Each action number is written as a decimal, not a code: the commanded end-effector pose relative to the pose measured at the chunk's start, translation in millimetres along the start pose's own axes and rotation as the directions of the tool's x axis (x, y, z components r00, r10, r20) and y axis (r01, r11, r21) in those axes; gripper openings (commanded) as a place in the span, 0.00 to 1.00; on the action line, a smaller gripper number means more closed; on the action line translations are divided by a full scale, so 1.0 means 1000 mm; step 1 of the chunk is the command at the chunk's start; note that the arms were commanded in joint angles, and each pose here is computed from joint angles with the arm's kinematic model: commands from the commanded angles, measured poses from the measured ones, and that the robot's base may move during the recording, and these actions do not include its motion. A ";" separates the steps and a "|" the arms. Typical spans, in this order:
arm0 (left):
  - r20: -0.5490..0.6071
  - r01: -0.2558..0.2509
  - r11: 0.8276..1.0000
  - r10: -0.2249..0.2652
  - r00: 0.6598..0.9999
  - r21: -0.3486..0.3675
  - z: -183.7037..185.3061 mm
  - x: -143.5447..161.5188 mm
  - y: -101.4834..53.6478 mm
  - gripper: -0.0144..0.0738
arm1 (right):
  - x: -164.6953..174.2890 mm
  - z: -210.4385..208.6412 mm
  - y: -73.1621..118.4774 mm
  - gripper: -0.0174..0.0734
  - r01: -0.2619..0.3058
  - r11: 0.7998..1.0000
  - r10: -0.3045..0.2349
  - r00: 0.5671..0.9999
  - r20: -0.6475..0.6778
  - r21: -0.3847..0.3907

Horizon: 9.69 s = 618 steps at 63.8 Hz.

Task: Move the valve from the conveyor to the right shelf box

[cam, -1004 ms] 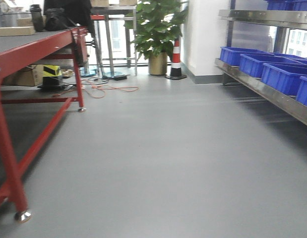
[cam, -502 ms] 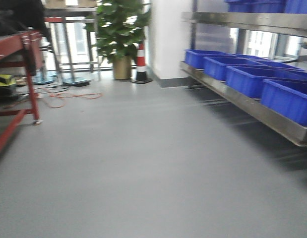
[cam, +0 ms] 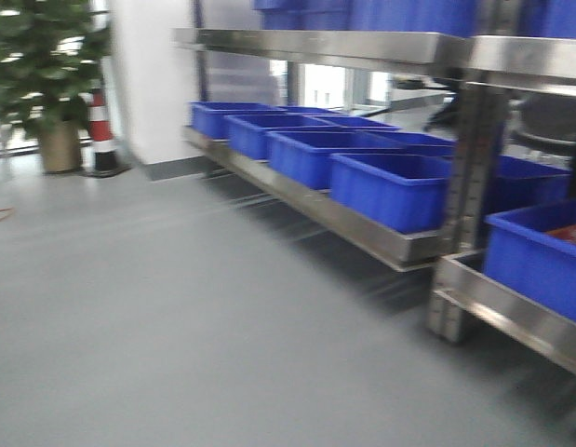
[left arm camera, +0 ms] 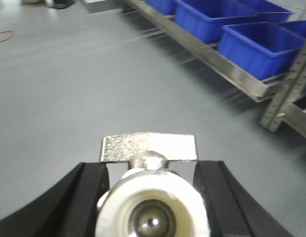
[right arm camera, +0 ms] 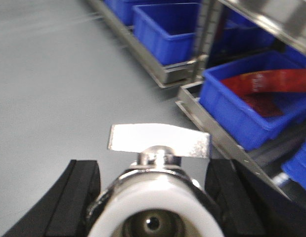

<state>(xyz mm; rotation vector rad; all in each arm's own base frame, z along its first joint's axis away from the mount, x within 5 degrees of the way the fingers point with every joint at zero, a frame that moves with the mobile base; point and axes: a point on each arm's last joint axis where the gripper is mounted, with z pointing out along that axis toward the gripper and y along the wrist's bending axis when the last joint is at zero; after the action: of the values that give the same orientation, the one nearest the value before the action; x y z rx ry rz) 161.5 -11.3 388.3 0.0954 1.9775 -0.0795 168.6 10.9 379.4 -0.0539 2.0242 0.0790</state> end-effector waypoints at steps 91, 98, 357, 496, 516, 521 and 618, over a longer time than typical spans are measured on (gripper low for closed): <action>0.068 0.001 1.000 -0.001 0.998 0.004 -0.004 -0.007 -0.001 0.04 | -0.009 -0.006 0.000 0.01 0.005 1.000 -0.006 0.996 0.094 0.007; 0.068 0.001 1.000 -0.001 0.998 0.004 -0.004 -0.007 -0.001 0.04 | -0.009 -0.006 0.000 0.01 0.005 1.000 -0.006 0.996 0.094 0.007; 0.050 -0.154 0.841 0.150 0.987 0.519 0.210 -0.112 -0.213 0.63 | -0.119 0.167 0.123 0.53 0.075 0.944 -0.041 0.993 0.112 -0.321; 0.281 -0.141 0.886 0.013 0.960 0.442 0.042 -0.042 -0.114 0.04 | 0.032 -0.006 0.034 0.01 0.058 0.976 0.033 0.914 0.405 -0.211; 0.316 -0.076 0.898 -0.073 0.946 0.434 -0.001 0.041 -0.075 0.04 | 0.105 -0.030 0.020 0.01 0.059 0.976 0.041 0.899 0.437 -0.212; 0.343 -0.077 0.897 -0.087 0.935 0.436 -0.014 0.054 -0.066 0.04 | 0.113 -0.037 0.018 0.01 0.060 0.975 0.047 0.886 0.461 -0.215; 0.493 -0.087 0.887 -0.169 0.854 0.454 -0.063 0.069 -0.042 0.04 | 0.199 -0.029 -0.004 0.01 0.038 0.999 -0.047 0.856 0.514 0.028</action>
<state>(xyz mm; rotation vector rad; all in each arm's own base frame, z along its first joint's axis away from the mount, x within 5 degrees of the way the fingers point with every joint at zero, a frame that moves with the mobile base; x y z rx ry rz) 73.0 -45.6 347.9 0.3203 1.3966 -0.5495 56.6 2.8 211.9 -0.0422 1.5054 0.0328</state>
